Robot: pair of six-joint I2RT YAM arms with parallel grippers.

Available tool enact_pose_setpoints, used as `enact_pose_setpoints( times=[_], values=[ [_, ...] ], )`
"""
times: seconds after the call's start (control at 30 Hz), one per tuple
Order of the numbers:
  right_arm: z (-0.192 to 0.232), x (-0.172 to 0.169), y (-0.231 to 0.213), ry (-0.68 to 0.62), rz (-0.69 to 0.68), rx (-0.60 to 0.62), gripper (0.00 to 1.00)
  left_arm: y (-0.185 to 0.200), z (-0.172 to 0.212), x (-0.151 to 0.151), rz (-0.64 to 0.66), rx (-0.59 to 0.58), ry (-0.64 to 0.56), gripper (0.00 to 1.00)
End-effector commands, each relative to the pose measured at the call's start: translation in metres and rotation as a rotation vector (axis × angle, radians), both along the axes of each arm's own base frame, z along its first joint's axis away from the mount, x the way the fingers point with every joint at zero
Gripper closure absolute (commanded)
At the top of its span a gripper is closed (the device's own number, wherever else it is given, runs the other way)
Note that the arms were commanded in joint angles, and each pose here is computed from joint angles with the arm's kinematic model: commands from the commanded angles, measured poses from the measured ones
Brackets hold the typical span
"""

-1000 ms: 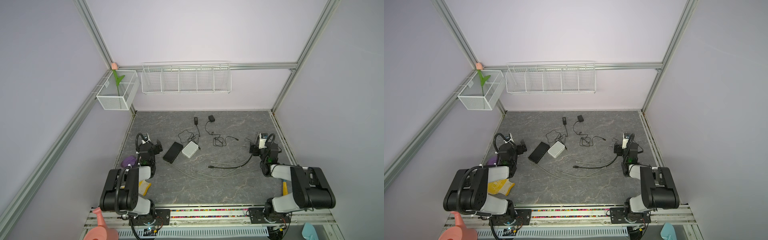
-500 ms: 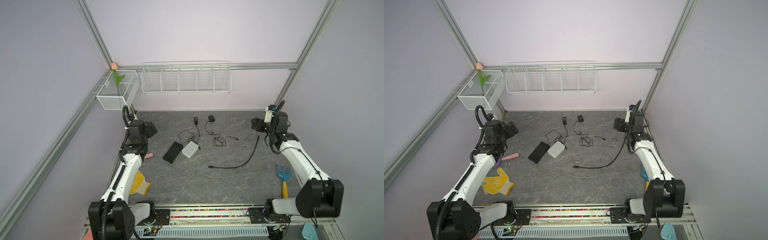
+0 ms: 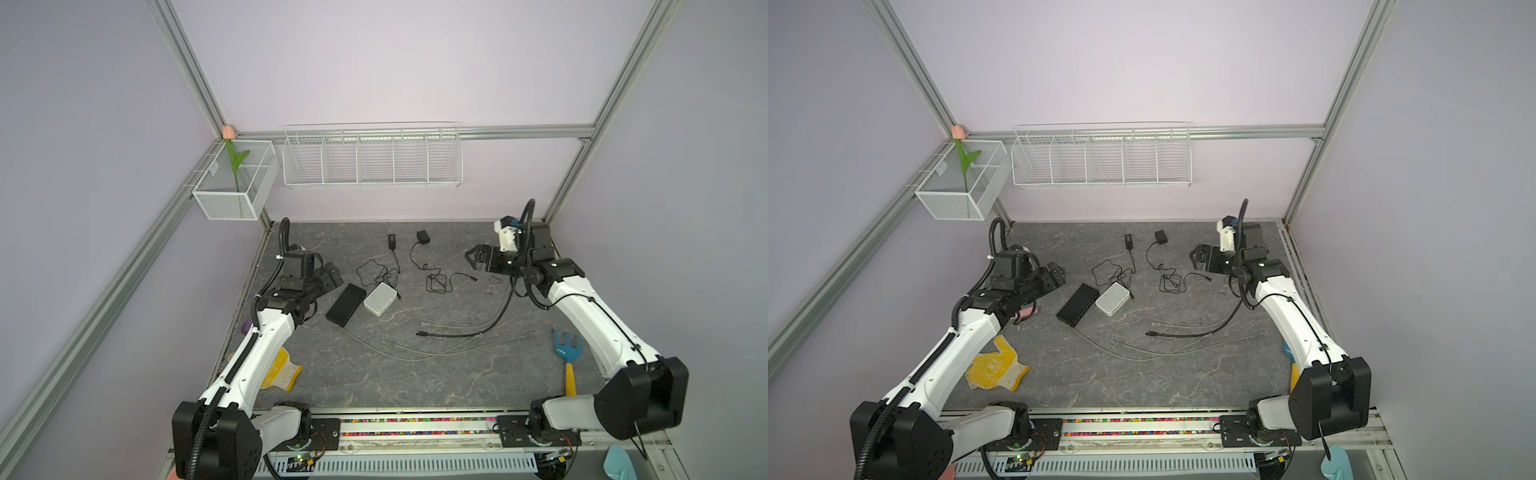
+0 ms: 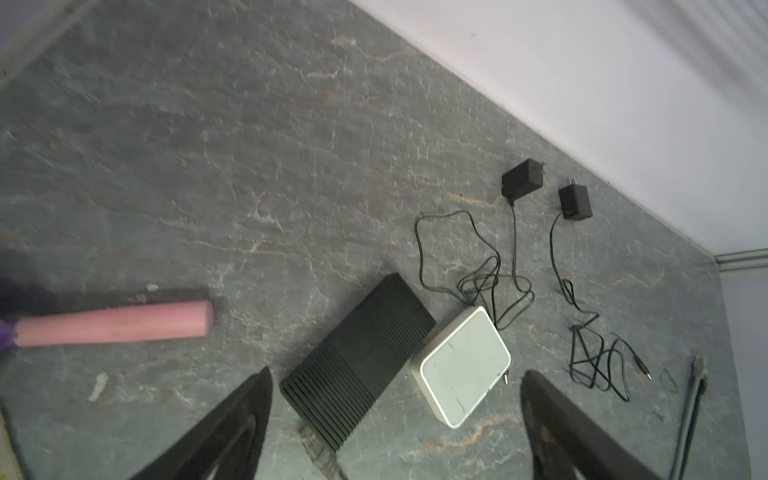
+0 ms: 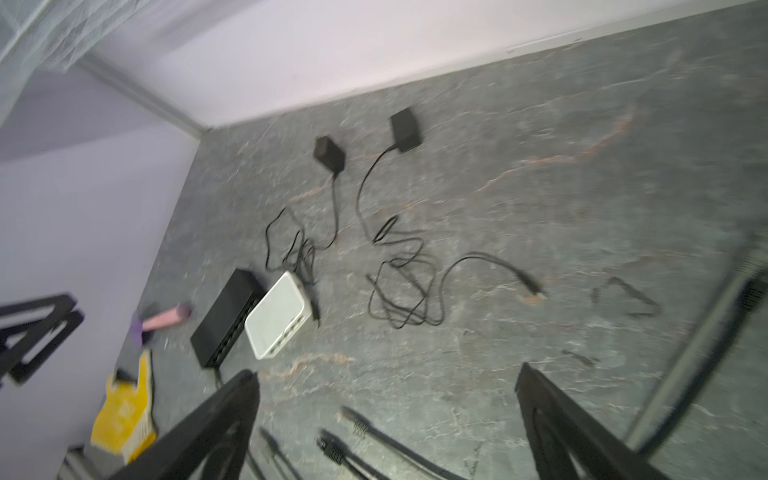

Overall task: Insert the plug into the switch port
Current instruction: 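Move the left gripper toward the black switch while the right gripper reaches toward the cables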

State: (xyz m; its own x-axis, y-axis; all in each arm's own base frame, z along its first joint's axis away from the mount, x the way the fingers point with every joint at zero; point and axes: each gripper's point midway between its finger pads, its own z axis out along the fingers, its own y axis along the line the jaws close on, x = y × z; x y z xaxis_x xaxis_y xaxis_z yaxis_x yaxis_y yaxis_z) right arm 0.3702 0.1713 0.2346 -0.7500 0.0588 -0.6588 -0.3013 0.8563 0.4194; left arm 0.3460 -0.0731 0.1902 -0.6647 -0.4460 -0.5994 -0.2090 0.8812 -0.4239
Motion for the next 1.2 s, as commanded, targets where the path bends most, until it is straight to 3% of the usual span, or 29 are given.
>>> enact_pose_setpoints(
  times=[0.0, 0.17, 0.3, 0.43, 0.57, 0.67, 0.83, 0.97, 1.17],
  values=[
    [-0.012, -0.034, 0.044, 0.036, 0.214, -0.052, 0.03, -0.01, -0.023, -0.016, -0.007, -0.067, 0.119, 0.09],
    [-0.028, -0.063, 0.091, 0.05, 0.382, -0.071, 0.18, -0.013, -0.059, -0.018, -0.046, -0.02, 0.272, 0.11],
    [-0.037, -0.085, 0.119, -0.052, 0.49, -0.164, 0.18, -0.019, -0.067, -0.014, -0.057, -0.045, 0.312, 0.16],
    [-0.063, -0.082, 0.119, 0.004, 0.428, -0.225, 0.21, -0.024, -0.056, -0.005, -0.047, -0.091, 0.215, 0.17],
    [-0.095, -0.081, 0.112, 0.049, 0.352, -0.292, 0.31, -0.016, -0.054, 0.002, -0.044, -0.031, 0.163, 0.17],
    [-0.112, -0.09, 0.121, 0.042, 0.372, -0.26, 0.31, -0.007, -0.063, 0.001, -0.038, 0.03, 0.161, 0.17],
    [-0.123, -0.101, 0.123, 0.025, 0.369, -0.296, 0.31, -0.006, -0.073, -0.005, -0.058, 0.053, 0.181, 0.15],
    [-0.12, -0.105, 0.119, 0.021, 0.365, -0.311, 0.31, -0.006, -0.081, -0.003, -0.111, 0.11, 0.246, 0.08],
    [-0.108, -0.11, 0.116, -0.03, 0.391, -0.316, 0.3, -0.016, -0.11, 0.013, -0.178, 0.127, 0.321, 0.06]
  ],
)
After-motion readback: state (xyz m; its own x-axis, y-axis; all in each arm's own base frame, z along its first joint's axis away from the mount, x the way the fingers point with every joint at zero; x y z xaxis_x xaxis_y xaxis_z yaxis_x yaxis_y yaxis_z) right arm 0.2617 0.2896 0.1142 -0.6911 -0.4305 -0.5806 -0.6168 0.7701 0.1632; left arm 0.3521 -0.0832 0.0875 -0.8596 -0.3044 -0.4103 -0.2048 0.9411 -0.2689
